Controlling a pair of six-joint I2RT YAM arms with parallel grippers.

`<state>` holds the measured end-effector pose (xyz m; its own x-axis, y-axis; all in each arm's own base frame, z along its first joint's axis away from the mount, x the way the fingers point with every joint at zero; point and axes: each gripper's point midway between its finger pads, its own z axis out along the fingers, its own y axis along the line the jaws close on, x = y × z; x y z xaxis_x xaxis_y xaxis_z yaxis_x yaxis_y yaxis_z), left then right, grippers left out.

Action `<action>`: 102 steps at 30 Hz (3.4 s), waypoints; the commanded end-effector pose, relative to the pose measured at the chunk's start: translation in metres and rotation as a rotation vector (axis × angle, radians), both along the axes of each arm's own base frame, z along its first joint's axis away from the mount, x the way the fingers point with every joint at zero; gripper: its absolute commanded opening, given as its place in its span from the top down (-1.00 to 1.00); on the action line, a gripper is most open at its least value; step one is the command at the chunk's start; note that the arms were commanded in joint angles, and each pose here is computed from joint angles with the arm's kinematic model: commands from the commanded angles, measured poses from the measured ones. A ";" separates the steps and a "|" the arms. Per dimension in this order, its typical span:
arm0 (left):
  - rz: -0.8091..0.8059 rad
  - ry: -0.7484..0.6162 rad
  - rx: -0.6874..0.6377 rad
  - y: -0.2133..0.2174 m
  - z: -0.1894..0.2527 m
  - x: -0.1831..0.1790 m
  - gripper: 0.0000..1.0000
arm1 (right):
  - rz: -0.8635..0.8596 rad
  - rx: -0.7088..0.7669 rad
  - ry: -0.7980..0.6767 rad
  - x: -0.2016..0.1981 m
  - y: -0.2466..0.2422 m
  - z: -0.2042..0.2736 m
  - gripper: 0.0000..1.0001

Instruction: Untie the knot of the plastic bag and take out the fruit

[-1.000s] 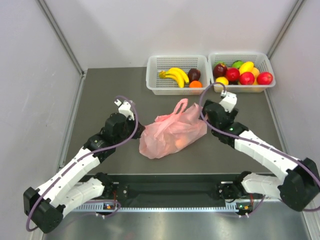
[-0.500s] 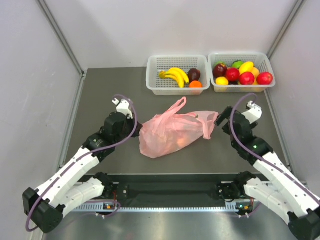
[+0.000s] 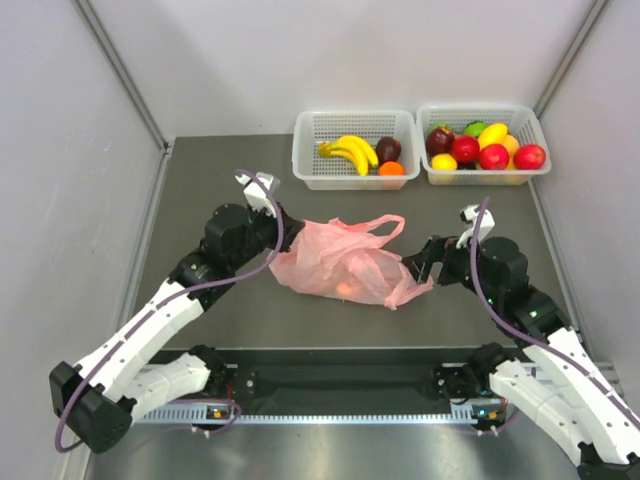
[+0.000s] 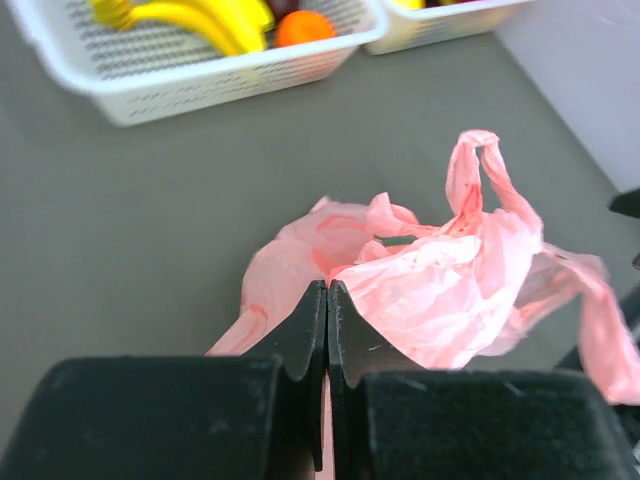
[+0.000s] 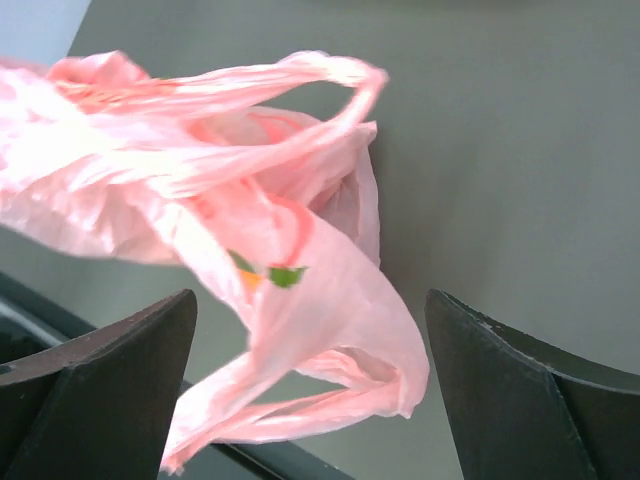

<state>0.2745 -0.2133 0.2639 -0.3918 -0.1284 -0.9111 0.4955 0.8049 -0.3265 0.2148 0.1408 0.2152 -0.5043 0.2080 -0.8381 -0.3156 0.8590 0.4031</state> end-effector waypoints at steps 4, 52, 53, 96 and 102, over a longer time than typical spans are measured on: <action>-0.263 -0.182 -0.079 -0.036 0.058 -0.017 1.00 | 0.052 -0.083 -0.168 0.000 -0.008 0.051 -0.97; 0.015 -0.009 -0.174 0.046 0.035 -0.080 -0.98 | 0.210 -0.214 0.036 -0.001 0.058 -0.054 1.00; 0.009 0.050 -0.106 0.037 0.019 -0.067 -0.98 | 0.225 -0.212 0.016 -0.001 0.060 -0.052 1.00; -0.584 0.339 0.050 -0.093 -0.054 -0.045 -0.93 | 0.357 -0.185 -0.146 -0.007 0.082 0.001 1.00; -0.692 0.337 0.055 -0.099 -0.052 -0.066 -0.75 | 0.358 -0.185 -0.156 -0.005 0.084 0.006 0.98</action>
<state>0.2170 -0.3056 0.1967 -0.6814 0.2520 -0.6871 0.7133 0.4389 -0.5464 0.2066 0.2124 0.1836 -0.4609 -0.1638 -0.8722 -0.6105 0.7718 0.1777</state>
